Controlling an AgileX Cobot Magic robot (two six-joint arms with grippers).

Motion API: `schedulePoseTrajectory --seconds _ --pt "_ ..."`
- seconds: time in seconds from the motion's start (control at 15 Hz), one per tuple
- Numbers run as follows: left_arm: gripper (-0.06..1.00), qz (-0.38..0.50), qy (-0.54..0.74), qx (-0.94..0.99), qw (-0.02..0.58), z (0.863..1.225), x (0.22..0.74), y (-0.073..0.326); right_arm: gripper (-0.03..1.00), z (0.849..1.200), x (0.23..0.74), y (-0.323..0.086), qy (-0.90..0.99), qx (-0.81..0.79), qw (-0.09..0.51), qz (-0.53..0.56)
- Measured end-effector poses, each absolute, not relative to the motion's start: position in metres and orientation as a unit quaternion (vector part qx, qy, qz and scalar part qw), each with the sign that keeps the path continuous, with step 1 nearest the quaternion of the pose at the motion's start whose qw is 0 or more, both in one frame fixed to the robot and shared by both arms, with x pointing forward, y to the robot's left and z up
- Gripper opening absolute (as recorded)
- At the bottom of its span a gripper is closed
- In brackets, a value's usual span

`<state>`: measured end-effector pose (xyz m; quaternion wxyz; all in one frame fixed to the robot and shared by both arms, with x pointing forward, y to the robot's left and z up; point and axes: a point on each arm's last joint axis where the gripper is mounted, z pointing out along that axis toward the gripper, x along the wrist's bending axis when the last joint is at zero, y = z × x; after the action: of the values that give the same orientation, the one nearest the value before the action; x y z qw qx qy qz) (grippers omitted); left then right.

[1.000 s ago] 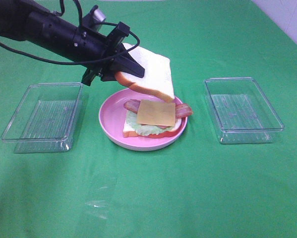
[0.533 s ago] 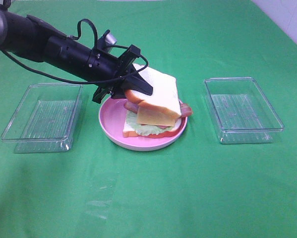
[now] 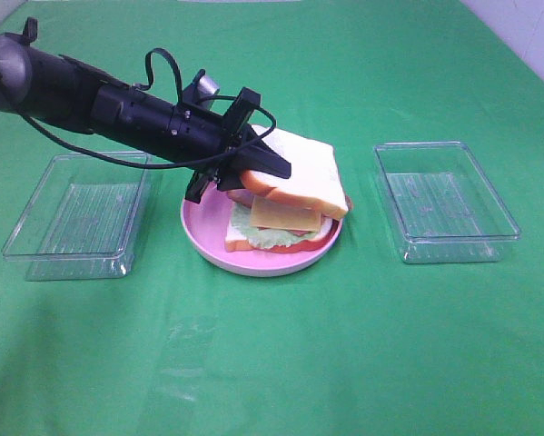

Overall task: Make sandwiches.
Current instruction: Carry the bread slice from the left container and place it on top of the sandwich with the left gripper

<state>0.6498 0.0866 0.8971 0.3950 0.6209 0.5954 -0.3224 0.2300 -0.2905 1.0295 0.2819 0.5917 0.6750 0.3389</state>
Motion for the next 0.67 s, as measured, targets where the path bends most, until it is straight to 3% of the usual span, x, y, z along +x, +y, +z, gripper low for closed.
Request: schedulePoseTrajectory --seconds 0.67 --pt "0.19 -0.315 0.609 0.630 0.366 0.8921 0.6481 0.0894 0.96 1.0295 0.2300 -0.2905 0.675 0.592 0.282 0.339"
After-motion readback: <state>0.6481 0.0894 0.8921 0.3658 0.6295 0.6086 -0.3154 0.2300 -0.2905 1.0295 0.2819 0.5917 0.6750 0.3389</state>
